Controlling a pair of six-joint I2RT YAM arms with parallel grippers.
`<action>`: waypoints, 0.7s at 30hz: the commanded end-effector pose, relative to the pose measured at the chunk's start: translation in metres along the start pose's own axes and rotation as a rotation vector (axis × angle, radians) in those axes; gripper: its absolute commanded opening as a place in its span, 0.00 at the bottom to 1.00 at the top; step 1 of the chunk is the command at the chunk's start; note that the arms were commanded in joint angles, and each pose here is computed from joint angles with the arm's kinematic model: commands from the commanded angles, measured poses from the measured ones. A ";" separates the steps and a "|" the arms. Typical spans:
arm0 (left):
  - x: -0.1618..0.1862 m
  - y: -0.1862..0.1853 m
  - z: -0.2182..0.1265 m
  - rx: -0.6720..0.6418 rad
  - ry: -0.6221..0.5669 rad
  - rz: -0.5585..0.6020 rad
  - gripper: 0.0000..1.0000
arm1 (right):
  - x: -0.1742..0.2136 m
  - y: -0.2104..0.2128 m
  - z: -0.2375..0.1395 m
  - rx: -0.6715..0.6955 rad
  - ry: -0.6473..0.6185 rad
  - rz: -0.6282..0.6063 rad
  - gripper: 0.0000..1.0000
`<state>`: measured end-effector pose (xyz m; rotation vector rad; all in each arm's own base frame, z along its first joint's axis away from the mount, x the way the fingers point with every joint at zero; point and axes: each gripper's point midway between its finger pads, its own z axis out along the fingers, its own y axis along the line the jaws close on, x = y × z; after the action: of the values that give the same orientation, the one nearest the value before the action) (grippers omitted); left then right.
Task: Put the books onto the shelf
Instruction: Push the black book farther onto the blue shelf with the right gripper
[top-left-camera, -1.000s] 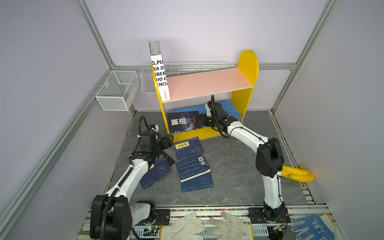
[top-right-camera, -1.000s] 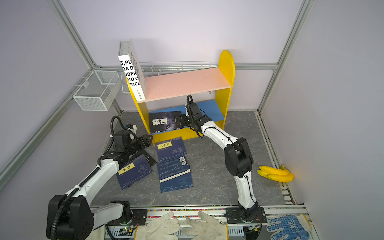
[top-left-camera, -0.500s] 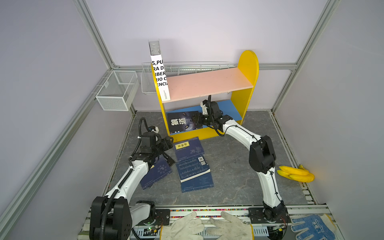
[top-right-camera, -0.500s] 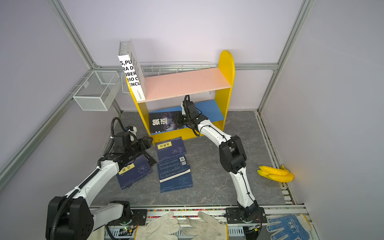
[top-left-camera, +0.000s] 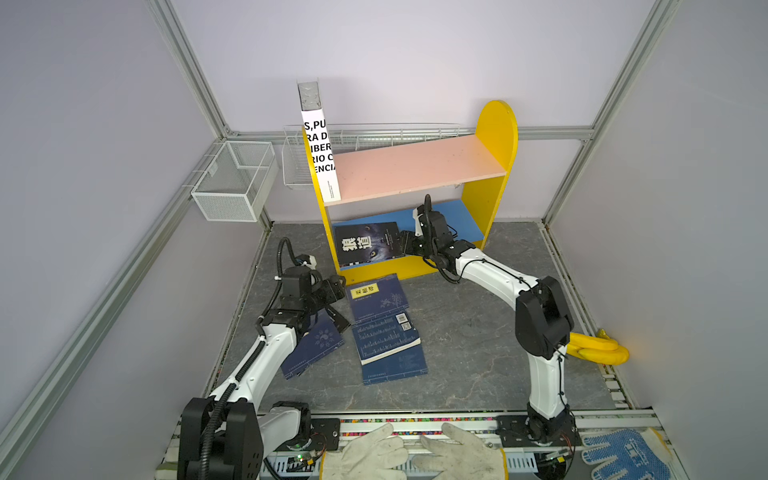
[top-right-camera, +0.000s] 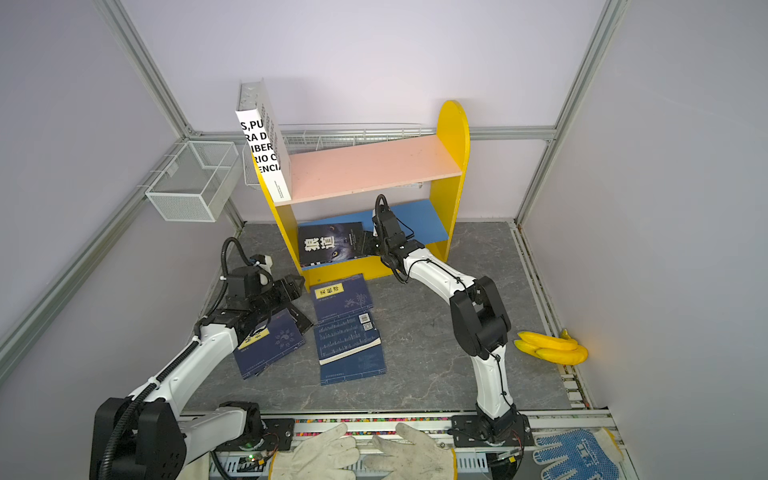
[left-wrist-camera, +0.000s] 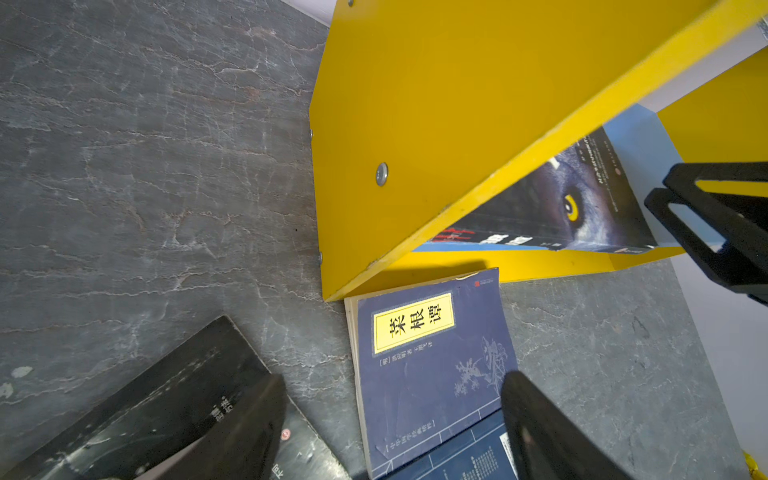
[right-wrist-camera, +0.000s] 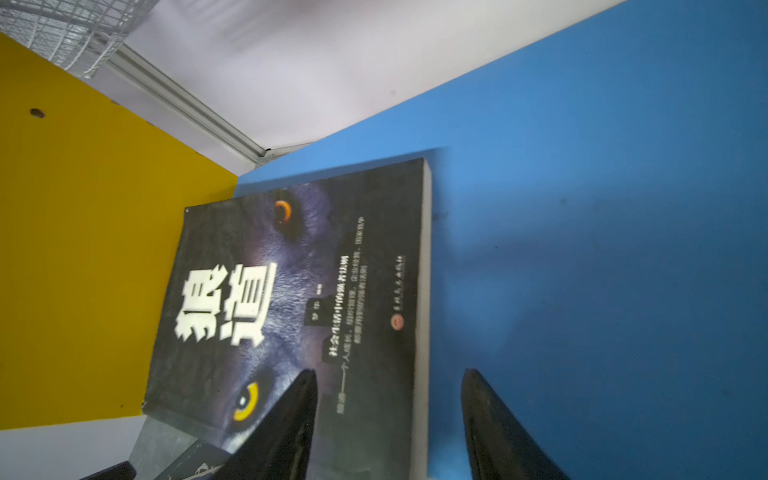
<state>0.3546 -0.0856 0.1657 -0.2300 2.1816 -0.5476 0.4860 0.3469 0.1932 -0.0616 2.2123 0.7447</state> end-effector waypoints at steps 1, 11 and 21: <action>0.001 0.001 0.004 0.011 -0.004 -0.010 0.82 | -0.002 -0.003 0.003 0.009 -0.014 0.004 0.57; 0.000 0.001 0.002 0.007 -0.009 -0.007 0.82 | 0.019 0.015 0.035 -0.096 0.095 0.031 0.39; 0.002 0.003 0.001 -0.001 -0.007 -0.007 0.82 | 0.017 0.020 0.039 -0.106 0.094 0.027 0.34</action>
<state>0.3567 -0.0865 0.1621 -0.2369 2.1858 -0.5547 0.5066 0.3701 0.1775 -0.0738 2.2366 0.8349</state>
